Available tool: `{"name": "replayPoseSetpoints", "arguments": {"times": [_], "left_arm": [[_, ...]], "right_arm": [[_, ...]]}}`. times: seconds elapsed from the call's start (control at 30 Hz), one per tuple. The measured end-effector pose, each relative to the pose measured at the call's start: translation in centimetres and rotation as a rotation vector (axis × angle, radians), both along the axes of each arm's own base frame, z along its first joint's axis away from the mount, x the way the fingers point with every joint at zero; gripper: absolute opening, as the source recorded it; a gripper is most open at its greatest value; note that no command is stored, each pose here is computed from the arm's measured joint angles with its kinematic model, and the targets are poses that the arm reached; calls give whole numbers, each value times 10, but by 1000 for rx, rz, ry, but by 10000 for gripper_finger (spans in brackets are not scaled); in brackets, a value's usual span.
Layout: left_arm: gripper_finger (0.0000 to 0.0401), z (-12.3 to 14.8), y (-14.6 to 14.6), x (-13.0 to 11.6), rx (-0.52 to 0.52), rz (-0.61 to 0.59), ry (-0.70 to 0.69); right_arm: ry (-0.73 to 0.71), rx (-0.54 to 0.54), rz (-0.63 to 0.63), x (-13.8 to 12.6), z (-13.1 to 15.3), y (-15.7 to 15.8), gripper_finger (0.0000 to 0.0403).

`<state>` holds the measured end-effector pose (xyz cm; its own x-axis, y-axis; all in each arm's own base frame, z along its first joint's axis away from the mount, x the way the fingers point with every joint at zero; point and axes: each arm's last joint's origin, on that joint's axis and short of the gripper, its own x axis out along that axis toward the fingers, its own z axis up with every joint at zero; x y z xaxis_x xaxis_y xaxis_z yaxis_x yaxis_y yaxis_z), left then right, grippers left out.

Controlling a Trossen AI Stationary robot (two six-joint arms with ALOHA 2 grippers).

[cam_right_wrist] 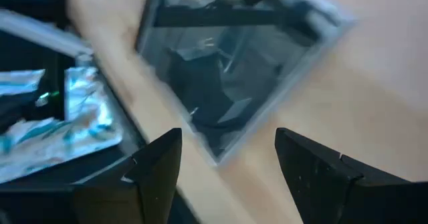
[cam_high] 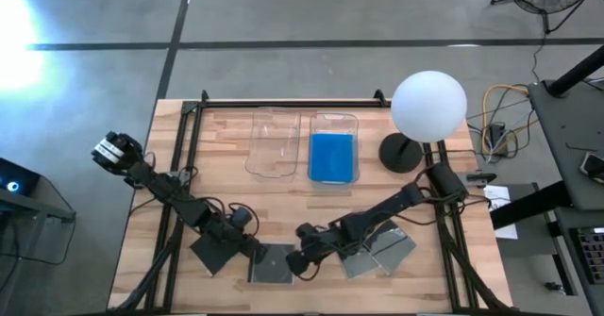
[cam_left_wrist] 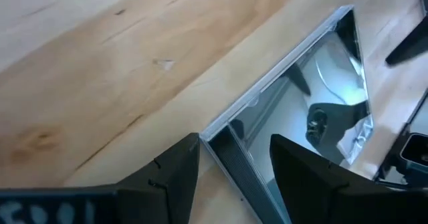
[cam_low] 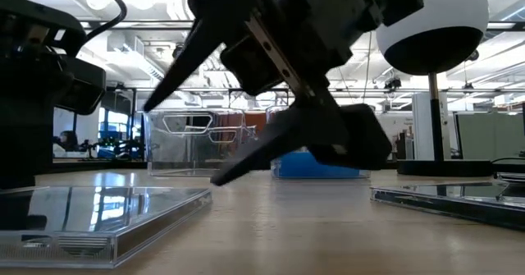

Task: Pick & place jewel cases by type
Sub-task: Put the black cd case into the left transparent bin

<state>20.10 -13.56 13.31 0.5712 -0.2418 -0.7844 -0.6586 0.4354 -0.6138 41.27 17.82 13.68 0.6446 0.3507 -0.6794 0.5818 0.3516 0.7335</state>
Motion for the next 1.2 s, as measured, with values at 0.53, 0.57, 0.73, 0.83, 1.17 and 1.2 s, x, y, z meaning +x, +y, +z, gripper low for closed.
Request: {"name": "replayPoseSetpoints", "arguments": {"times": [0.53, 0.57, 0.73, 0.83, 1.17, 1.2], "left_arm": [[170, 3, -5, 5, -58, -21, -67], [170, 5, -6, 7, -71, -22, -93], [170, 11, -8, 12, -94, -5, -183], [170, 13, -9, 14, -107, -2, -210], [170, 25, -13, 19, -180, -4, -343], [170, 26, -13, 19, -186, -4, -352]], "right_arm": [[18, 43, -3, 1, -21, 12, 235], [16, 37, 3, 1, -21, 12, 235], [16, 10, 81, -1, -22, 14, 235], [14, -13, 125, -4, -23, 17, 235], [26, -54, 158, -8, -25, 19, 235], [24, -60, 164, -8, -25, 19, 235]]}}
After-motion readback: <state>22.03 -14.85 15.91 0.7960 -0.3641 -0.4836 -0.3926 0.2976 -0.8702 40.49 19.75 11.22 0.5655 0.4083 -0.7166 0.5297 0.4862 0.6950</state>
